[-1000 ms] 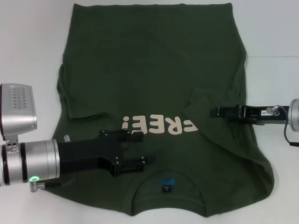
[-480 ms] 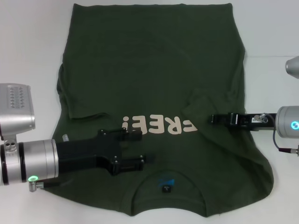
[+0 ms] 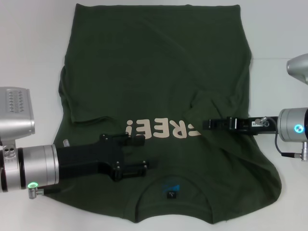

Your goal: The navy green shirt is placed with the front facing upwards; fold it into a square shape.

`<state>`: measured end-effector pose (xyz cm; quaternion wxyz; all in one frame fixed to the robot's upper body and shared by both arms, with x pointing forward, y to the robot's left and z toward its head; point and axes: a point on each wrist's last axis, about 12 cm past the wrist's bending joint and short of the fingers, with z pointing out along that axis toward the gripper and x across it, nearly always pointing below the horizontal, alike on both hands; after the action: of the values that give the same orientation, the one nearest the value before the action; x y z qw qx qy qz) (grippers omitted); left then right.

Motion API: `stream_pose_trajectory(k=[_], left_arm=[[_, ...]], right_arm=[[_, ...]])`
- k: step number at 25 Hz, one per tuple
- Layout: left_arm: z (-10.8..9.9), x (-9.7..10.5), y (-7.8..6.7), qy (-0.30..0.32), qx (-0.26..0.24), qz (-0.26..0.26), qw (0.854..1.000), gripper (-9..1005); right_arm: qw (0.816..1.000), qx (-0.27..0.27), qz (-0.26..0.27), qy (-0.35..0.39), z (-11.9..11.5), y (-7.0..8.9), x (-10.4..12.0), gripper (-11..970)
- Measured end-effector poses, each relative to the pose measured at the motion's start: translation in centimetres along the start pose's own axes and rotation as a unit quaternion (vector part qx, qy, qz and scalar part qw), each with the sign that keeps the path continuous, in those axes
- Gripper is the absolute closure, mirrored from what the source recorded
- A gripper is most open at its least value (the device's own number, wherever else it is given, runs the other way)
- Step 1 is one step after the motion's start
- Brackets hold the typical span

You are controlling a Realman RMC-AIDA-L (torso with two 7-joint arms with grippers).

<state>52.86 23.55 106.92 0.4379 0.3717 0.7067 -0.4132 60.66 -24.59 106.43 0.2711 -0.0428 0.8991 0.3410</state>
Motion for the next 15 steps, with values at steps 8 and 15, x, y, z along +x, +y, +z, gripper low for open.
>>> stream_pose_trajectory(k=[8,15], left_arm=[[0.0,0.0,0.0,0.000,0.000,-0.002,1.000,262],[0.0,-0.2,0.1,-0.001,0.000,-0.001,1.000,262]], right_arm=[[1.000,-0.025,0.001,-0.005,-1.1,0.1,-0.3,130],[0.998,-0.064,-0.009,-0.005,-2.2,0.4,-0.4,129]])
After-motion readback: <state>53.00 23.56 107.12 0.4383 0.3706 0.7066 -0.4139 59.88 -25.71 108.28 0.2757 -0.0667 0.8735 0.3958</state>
